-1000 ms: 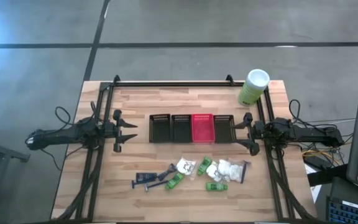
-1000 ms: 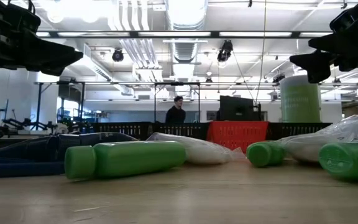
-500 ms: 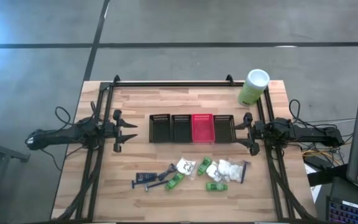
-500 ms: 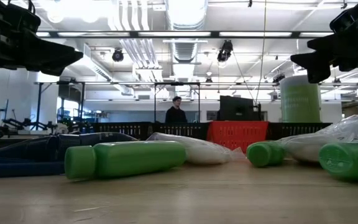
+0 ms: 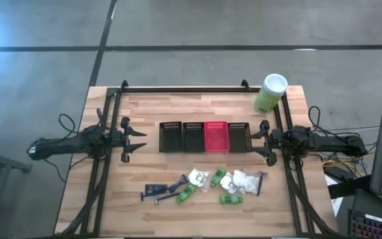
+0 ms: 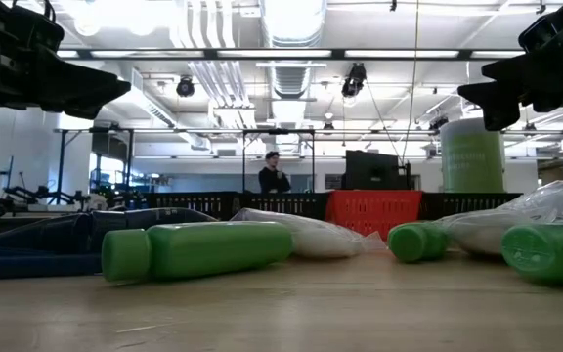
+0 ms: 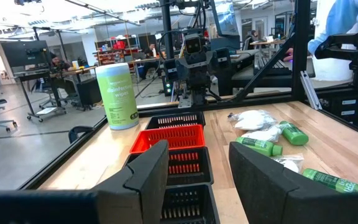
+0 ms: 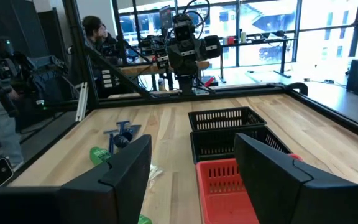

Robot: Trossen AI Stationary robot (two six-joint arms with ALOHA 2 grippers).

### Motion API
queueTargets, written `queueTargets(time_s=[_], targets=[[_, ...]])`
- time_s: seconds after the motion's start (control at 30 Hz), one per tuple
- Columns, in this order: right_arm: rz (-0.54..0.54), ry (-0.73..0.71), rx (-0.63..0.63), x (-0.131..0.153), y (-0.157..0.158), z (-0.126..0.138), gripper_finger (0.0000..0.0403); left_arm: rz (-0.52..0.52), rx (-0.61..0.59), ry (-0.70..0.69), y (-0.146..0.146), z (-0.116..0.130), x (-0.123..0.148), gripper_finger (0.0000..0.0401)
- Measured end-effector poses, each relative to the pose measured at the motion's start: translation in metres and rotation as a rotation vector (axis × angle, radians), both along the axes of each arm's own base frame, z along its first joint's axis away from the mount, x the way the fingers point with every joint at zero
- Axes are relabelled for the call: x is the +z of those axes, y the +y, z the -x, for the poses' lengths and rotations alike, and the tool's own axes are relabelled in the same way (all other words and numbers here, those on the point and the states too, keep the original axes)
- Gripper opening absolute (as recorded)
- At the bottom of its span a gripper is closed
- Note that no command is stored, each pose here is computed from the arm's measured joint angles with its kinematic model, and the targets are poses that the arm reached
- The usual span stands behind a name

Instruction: Pick & Place Travel size toiletries

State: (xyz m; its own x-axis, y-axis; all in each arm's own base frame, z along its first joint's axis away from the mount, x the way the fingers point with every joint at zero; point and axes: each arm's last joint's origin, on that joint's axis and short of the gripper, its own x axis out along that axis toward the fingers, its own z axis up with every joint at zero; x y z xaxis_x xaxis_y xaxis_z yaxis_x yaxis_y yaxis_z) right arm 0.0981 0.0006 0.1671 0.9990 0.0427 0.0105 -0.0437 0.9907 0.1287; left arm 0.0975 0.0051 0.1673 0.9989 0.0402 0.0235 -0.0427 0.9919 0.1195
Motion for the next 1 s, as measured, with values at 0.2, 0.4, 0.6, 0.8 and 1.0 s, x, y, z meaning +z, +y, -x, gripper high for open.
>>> queueTargets(time_s=[0.2, 0.4, 0.6, 0.8, 1.0], targets=[[0.0, 0.0, 0.0, 0.0, 0.0, 0.0, 0.0245, 0.0, -0.001, 0.0, 0.0, 0.0, 0.0, 0.0177], [0.001, 0.0, 0.0, 0.0, 0.0, 0.0, 0.0265, 0.0, 0.0, 0.0, 0.0, 0.0, -0.0001, 0.0177], [0.001, 0.0, -0.001, 0.0, 0.0, 0.0, 0.0283, 0.0, 0.0, 0.001, 0.0, 0.0, -0.0001, 0.0177], [0.0, 0.0, 0.0, 0.0, 0.0, 0.0, 0.0302, 0.0, 0.0, 0.0, 0.0, 0.0, 0.0, 0.0177], [0.0, 0.0, -0.001, 0.0, 0.0, 0.0, 0.032, 0.0, 0.0, 0.001, 0.0, 0.0, -0.0002, 0.0177]])
